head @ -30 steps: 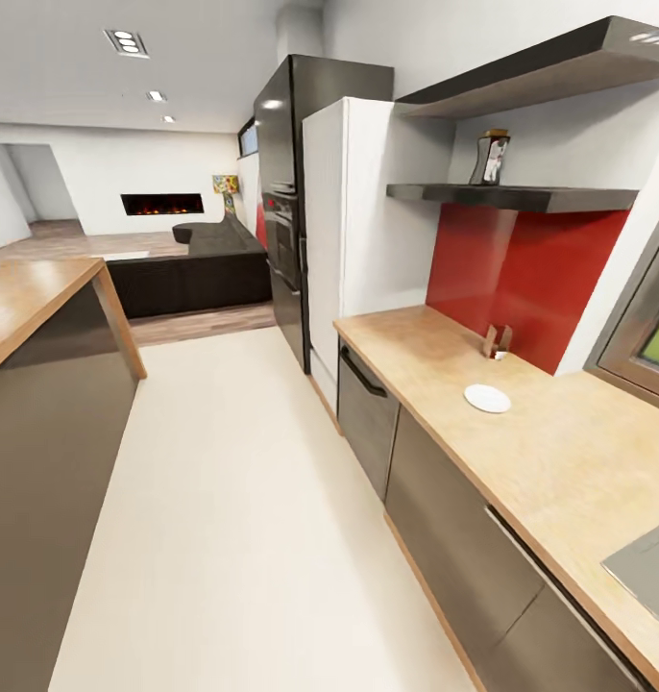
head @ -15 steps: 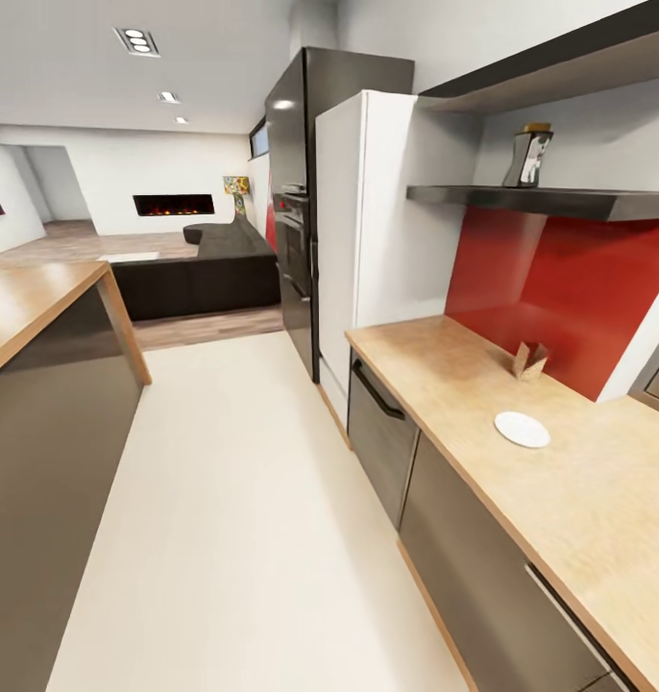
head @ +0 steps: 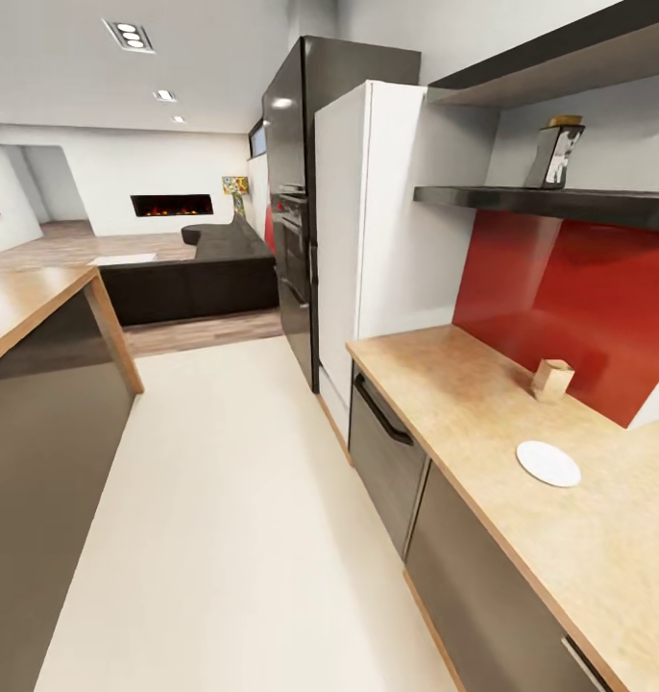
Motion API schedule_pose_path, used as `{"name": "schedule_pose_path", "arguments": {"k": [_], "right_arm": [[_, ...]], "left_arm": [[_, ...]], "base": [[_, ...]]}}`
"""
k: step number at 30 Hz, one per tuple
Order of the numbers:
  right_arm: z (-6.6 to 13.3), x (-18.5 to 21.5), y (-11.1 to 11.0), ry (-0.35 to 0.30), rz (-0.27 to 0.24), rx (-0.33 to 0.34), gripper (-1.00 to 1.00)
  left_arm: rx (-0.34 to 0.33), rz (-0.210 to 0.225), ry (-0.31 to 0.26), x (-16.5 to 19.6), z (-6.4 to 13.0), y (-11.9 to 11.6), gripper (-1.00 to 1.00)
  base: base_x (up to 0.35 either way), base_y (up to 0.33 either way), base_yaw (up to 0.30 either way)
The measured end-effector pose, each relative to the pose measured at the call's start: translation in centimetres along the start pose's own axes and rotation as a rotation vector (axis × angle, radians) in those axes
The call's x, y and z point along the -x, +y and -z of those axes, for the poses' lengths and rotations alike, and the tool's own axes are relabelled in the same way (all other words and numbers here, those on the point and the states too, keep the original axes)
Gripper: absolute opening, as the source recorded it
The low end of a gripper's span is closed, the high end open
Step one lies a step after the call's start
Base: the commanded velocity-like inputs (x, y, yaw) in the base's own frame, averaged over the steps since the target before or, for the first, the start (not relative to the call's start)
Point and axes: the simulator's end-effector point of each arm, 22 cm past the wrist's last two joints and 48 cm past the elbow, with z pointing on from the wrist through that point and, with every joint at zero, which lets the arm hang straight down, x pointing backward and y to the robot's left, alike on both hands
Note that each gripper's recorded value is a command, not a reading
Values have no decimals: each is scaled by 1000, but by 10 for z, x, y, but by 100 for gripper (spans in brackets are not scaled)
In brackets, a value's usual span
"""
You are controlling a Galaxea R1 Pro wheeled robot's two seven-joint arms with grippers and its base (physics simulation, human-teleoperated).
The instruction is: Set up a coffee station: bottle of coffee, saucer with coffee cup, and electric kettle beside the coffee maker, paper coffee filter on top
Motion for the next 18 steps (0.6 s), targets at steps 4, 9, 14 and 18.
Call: {"name": "schedule_pose_path", "arguments": {"k": [4,9,14,18], "right_arm": [[0,0,-1,0,0,-2,100],[0,0,-4,1,-2,-6,100],[0,0,-4,2,-3,-4,100],[0,0,-3,1,-3,-2,100]], "left_arm": [[0,0,0,0,0,0,100],[0,0,0,0,0,0,100],[-1,0,0,0,0,-1,100],[-1,0,-3,1,0,-1,100]], "base": [[336,0,0],[336,0,0],[336,0,-15],[335,33,-176]]}}
